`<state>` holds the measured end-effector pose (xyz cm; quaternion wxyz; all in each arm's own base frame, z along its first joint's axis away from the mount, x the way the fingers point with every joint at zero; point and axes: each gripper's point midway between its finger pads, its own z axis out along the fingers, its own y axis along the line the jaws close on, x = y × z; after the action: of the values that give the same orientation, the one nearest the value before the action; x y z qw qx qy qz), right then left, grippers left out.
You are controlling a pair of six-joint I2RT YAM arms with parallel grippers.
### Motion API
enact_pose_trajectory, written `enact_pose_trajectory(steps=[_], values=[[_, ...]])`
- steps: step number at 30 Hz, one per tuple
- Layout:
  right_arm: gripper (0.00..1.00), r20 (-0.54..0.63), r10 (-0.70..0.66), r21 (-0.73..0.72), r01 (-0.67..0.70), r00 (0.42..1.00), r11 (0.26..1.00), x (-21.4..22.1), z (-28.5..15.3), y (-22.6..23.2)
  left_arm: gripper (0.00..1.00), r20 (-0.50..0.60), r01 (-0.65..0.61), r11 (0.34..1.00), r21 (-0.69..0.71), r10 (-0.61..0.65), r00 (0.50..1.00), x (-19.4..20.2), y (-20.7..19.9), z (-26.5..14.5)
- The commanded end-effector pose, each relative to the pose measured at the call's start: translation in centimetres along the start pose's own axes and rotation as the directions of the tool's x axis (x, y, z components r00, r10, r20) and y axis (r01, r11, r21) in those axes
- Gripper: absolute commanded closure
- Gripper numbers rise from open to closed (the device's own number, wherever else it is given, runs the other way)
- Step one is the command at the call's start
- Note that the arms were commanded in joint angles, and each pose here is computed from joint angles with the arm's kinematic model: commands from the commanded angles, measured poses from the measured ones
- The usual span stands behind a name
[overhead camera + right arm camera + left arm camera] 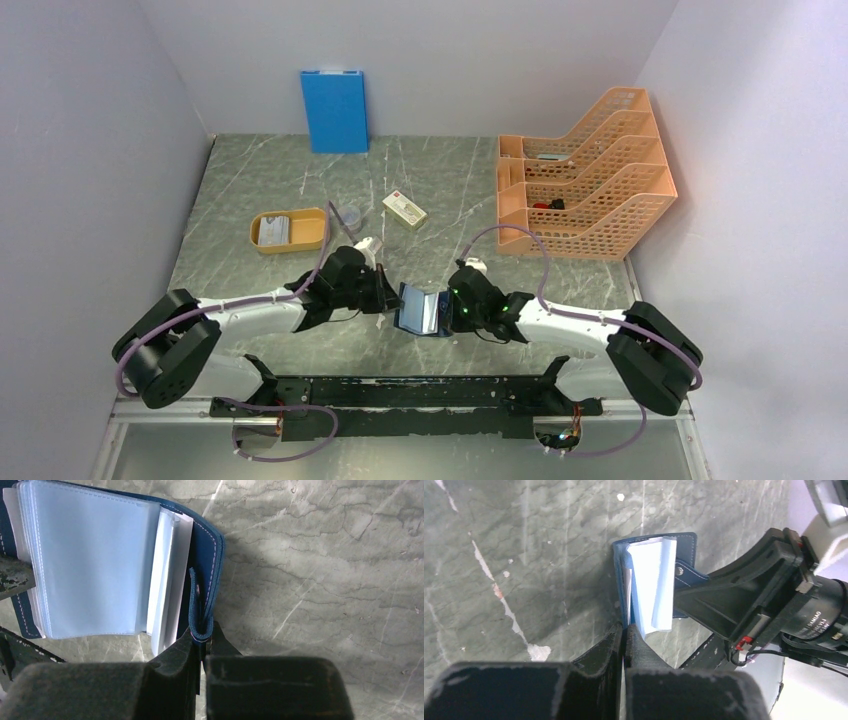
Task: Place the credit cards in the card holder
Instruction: Open the card holder at the center of the board.
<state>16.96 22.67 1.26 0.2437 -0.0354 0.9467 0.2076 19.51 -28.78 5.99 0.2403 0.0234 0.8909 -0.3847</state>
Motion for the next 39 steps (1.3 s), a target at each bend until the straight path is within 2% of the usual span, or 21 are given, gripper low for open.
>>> enact_pose_trajectory(steps=[1, 4, 7, 11, 14, 18, 20, 23, 25, 30, 36, 39], values=[[1.0, -0.044, -0.019, 0.069, 0.022, 0.999, 0.997, 1.6, 0.7, -2.4, 0.95, -0.01, -0.016, 0.994, 0.105, 0.017, 1.0, 0.3, -1.7, 0.0], [1.0, -0.05, -0.019, 0.042, 0.021, 0.999, 0.999, 1.7, 0.9, -2.0, 0.95, -0.015, -0.011, 0.992, 0.123, 0.013, 1.0, 0.4, -2.1, -0.1], [0.98, -0.049, -0.016, 0.034, 0.017, 0.999, 0.999, 1.6, 0.8, -1.7, 0.95, -0.021, -0.002, 0.998, 0.061, 0.003, 1.0, 0.4, -1.2, -0.4], [0.65, -0.019, -0.021, 0.029, 0.022, 1.0, 0.999, 0.6, -0.1, -1.3, 0.95, -0.001, -0.003, 0.998, -0.061, 0.003, 1.0, 0.0, 0.5, -1.3], [0.55, 0.007, -0.035, 0.023, 0.035, 0.999, 0.999, -0.5, -1.3, -0.8, 0.95, 0.02, 0.003, 0.993, -0.118, 0.0, 1.0, -0.3, 1.2, -2.1], [0.52, 0.066, -0.052, 0.019, 0.051, 0.996, 0.999, -2.8, -3.8, 0.2, 0.95, 0.038, 0.021, 0.988, -0.155, -0.016, 0.999, -0.5, 1.7, -3.0], [0.52, 0.11, -0.06, -0.032, 0.064, 0.992, 0.997, -4.2, -5.5, 1.6, 0.95, 0.05, 0.038, 0.986, -0.165, -0.03, 0.998, -0.7, 1.6, -3.4], [0.52, 0.193, -0.06, -0.222, 0.103, 0.979, 0.97, -6.4, -8.4, 5.9, 0.95, 0.07, 0.07, 0.983, -0.168, -0.059, 0.996, -0.9, 1.4, -3.9], [0.5, 0.182, -0.06, -0.351, 0.122, 0.981, 0.928, -6.5, -9.3, 8.8, 0.95, 0.083, 0.096, 0.983, -0.158, -0.083, 0.993, -1.0, 1.1, -4.2], [0.36, 0.139, -0.134, -0.401, 0.18, 0.981, 0.898, -4.9, -7.5, 12.9, 0.95, 0.11, 0.151, 0.978, -0.142, -0.136, 0.985, -1.2, 0.6, -4.6], [0.32, 0.078, -0.117, -0.406, 0.139, 0.99, 0.903, -3.2, -4.5, 14.6, 0.95, 0.12, 0.177, 0.975, -0.132, -0.162, 0.979, -1.2, 0.2, -4.7], [0.26, 0.072, -0.094, -0.398, 0.116, 0.993, 0.91, -2.9, -3.7, 14.6, 0.95, 0.118, 0.18, 0.975, -0.131, -0.165, 0.979, -1.0, 0.2, -4.6]])
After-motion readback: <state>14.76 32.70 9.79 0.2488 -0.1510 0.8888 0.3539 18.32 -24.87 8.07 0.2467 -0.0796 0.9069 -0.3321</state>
